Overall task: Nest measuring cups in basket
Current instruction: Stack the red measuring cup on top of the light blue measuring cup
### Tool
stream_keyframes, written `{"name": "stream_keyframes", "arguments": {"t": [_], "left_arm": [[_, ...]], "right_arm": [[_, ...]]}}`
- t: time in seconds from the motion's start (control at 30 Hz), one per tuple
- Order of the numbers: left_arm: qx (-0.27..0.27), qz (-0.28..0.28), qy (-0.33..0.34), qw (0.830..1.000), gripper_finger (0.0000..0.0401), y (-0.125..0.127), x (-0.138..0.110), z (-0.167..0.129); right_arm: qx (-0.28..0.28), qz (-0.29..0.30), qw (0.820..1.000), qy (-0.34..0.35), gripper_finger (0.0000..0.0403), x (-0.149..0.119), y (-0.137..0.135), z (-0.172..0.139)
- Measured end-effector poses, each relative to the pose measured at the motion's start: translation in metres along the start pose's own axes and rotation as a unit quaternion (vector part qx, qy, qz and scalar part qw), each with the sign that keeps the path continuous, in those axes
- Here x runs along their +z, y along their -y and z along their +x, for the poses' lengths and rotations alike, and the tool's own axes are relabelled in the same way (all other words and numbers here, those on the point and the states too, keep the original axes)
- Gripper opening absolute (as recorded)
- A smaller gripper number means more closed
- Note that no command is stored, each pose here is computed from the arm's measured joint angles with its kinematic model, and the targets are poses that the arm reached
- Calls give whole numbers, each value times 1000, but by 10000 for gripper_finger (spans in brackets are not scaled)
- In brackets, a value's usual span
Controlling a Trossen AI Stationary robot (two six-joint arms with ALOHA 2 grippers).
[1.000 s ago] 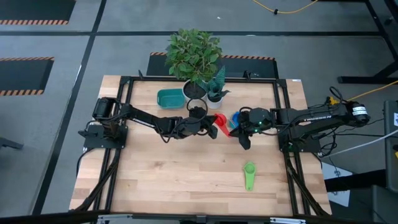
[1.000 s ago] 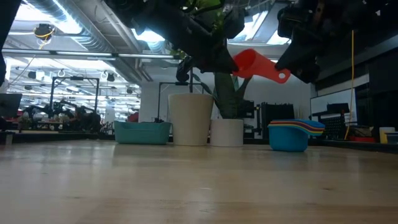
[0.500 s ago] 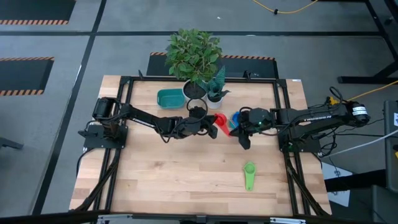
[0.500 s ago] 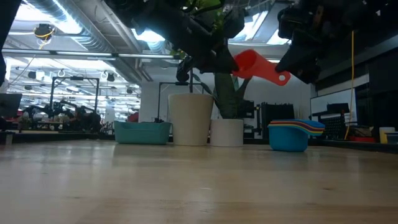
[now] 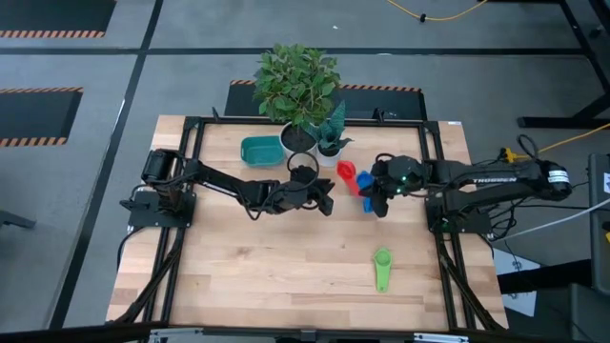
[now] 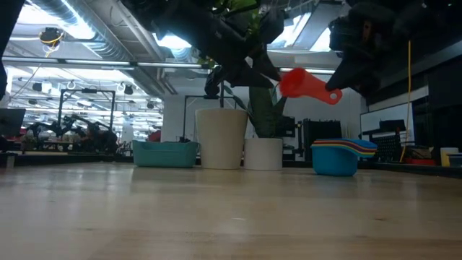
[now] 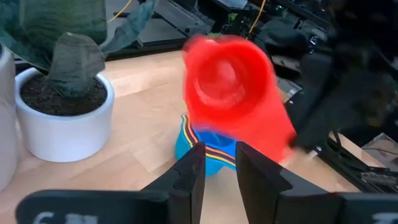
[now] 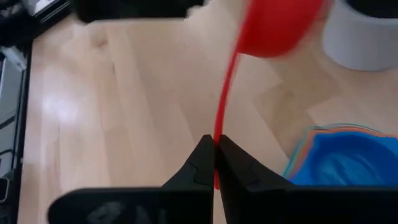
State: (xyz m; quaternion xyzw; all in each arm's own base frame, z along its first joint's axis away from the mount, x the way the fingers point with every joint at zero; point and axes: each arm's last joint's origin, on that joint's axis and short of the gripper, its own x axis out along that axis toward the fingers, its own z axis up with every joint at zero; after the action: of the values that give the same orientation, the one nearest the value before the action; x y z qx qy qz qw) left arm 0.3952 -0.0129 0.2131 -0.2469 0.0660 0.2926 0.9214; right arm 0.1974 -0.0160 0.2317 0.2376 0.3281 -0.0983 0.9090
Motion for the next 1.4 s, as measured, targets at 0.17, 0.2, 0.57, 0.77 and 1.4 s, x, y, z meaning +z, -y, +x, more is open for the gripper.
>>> {"name": "stream_keyframes", "arguments": {"t": [0.17,0.2,0.57,0.77,1.4], "left_arm": [[-5,0,-5,1000,79,0,0,0],[-7,0,-6,1000,79,0,0,0],[-8,10,-7,1000,79,0,0,0],[-7,10,-7,1000,79,0,0,0],[-6,13,-11,1000,79,0,-1,0]], "right_arm": [[-15,14,1000,-1,4,-2,8,-17],[-19,17,1000,-3,4,-3,10,-21],[-14,47,998,-29,4,-24,22,-36],[3,84,995,-50,4,-47,33,-17],[13,140,989,-56,13,-56,47,-10]]}}
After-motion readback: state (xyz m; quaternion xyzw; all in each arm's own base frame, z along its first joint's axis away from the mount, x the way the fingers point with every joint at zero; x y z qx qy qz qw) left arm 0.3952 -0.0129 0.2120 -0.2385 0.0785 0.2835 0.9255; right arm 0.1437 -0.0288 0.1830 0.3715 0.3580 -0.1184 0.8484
